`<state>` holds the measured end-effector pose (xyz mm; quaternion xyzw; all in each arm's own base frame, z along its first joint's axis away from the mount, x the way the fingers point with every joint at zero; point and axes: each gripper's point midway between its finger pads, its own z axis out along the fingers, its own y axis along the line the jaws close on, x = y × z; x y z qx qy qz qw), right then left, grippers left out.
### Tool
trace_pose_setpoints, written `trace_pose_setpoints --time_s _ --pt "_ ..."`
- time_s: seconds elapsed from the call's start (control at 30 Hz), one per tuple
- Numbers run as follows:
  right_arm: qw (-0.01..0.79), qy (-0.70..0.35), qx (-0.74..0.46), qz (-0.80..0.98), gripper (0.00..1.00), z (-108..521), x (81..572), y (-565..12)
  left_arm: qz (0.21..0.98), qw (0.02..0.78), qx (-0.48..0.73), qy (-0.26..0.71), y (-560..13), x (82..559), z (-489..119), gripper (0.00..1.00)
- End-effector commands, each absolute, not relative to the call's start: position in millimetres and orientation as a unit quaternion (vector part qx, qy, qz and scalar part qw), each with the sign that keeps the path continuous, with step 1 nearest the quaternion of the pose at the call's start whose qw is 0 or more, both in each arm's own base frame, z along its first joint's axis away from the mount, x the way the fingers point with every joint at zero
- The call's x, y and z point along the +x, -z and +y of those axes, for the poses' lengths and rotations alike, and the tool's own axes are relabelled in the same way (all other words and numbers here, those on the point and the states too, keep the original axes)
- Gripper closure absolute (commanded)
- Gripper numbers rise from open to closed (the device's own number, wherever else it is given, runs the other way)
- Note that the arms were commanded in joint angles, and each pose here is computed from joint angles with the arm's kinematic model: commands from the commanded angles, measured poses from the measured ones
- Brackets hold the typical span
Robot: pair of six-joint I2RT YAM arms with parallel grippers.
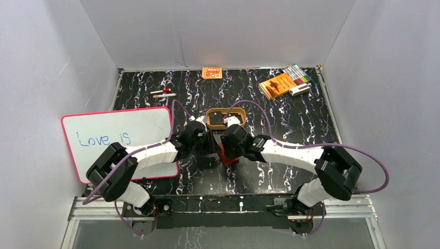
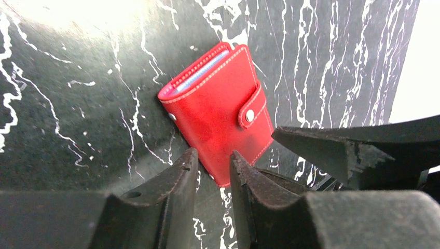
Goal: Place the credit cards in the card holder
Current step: Open the card holder at the center of the board.
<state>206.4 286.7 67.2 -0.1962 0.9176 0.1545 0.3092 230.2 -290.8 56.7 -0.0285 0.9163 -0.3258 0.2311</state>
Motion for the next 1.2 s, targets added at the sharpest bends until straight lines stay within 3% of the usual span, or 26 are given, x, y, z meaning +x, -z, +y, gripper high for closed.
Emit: trace_pose_setpoints --time_s 0.0,0.43,0.97,1.17 --pt "0.341 -0.144 -0.181 0.911 0.50 297 225 -80 0.907 0.225 -0.050 0.353 -62 241 -292 0.75" --pt "0.341 -0.074 -0.174 0.921 0.55 284 238 -57 0.901 0.207 -0.068 0.375 -62 253 -304 0.89" --pt "0.348 -0.069 -0.187 0.916 0.52 290 237 -60 0.911 0.175 -0.083 0.365 -39 254 -307 1.00" --pt "0.340 -0.055 -0.195 0.918 0.54 290 237 -55 0.916 0.161 -0.094 0.357 -27 251 -304 1.00"
